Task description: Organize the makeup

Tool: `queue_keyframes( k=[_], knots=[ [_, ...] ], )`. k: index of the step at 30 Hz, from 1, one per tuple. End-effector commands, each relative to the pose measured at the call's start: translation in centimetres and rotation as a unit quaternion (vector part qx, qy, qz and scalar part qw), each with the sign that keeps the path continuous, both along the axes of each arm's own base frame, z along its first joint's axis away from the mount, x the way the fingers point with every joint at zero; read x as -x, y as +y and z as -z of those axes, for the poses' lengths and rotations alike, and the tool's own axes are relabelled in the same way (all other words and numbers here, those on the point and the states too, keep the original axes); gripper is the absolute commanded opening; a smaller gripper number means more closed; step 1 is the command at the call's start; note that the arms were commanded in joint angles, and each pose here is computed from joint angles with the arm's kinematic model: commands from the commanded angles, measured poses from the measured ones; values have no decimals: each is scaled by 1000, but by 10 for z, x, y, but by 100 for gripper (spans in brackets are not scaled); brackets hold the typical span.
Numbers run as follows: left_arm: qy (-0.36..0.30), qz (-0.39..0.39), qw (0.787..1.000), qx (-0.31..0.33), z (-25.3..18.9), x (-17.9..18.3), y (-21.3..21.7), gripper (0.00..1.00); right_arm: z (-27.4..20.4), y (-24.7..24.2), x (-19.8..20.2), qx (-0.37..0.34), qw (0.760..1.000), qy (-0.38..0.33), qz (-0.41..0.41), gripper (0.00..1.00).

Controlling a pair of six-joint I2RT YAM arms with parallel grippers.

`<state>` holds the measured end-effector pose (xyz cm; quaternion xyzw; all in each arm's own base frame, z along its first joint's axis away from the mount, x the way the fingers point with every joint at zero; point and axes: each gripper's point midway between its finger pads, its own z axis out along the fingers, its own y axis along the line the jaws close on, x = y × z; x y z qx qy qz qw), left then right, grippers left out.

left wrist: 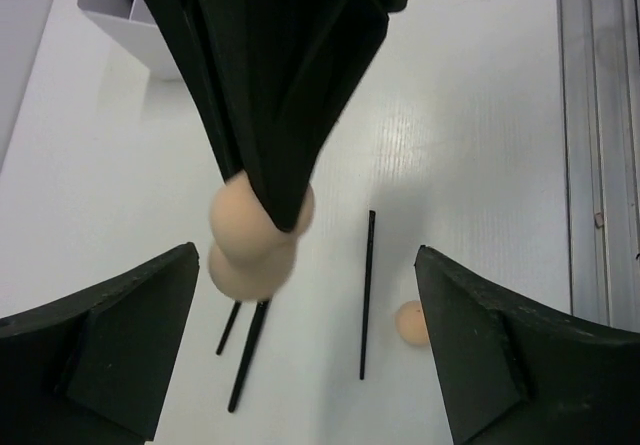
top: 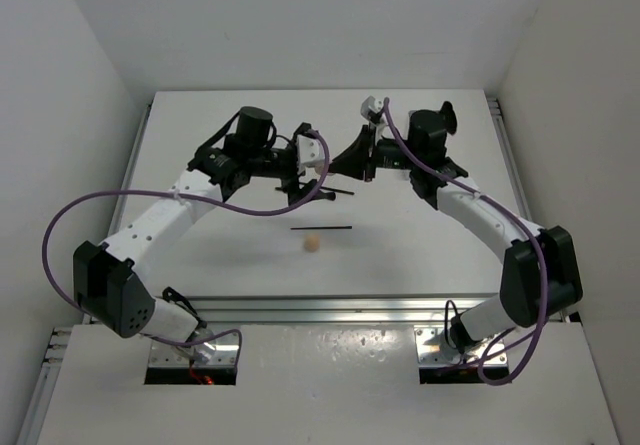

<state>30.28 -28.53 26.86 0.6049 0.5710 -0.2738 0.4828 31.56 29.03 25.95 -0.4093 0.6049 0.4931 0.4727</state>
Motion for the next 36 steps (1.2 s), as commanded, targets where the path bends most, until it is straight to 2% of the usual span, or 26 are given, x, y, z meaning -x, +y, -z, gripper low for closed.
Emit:
queue_keyframes(
  k=[1, 3, 6, 8, 9, 10, 11, 13, 14, 15, 18, 21, 24, 25, 30, 36],
  knots=[
    [-14, -46, 998, 28, -19, -10, 8, 96, -18, -14, -34, -22, 998, -6, 66, 0],
    [-4, -106, 994, 29, -18, -22, 26, 97, -18, -30, -54, -30, 992, 18, 118, 0],
    [-18, -205, 978, 16, -10, -41, 57, 99, 6, -77, -96, 0, 966, 71, 248, 0],
    [-27, -252, 967, 6, -3, -50, 76, 99, 16, -123, -129, 36, 929, 99, 356, 0],
    [-21, -292, 956, -11, 11, -55, 93, 99, 35, -139, -132, 72, 909, 139, 387, 0],
    [-25, -310, 950, -15, 14, -58, 102, 99, 34, -160, -145, 83, 896, 139, 414, 0],
    [-15, -321, 947, -19, 21, -57, 106, 99, 30, -170, -153, 91, 885, 137, 435, 0],
    [1, -342, 939, -24, 37, -57, 119, 99, 55, -192, -160, 123, 861, 171, 462, 0],
    [-2, -342, 939, -21, 35, -52, 121, 99, 45, -205, -170, 122, 851, 162, 484, 0],
    [4, -342, 939, -24, 44, -49, 124, 99, 69, -219, -170, 152, 831, 190, 501, 0],
    [8, -342, 939, -27, 52, -40, 128, 99, 80, -243, -176, 174, 800, 197, 539, 0],
    [18, -357, 933, -35, 64, -37, 136, 99, 97, -258, -182, 182, 781, 215, 557, 0],
    [20, -357, 933, -37, 70, -34, 137, 99, 112, -253, -189, 175, 779, 236, 555, 0],
    [20, -361, 932, -37, 70, -36, 140, 99, 125, -266, -191, 168, 765, 257, 566, 0],
    [24, -369, 929, -29, 71, -38, 142, 99, 144, -265, -202, 144, 773, 249, 565, 0],
    [28, -386, 922, -26, 71, -42, 153, 99, 134, -265, -210, 120, 775, 233, 575, 0]
  ],
)
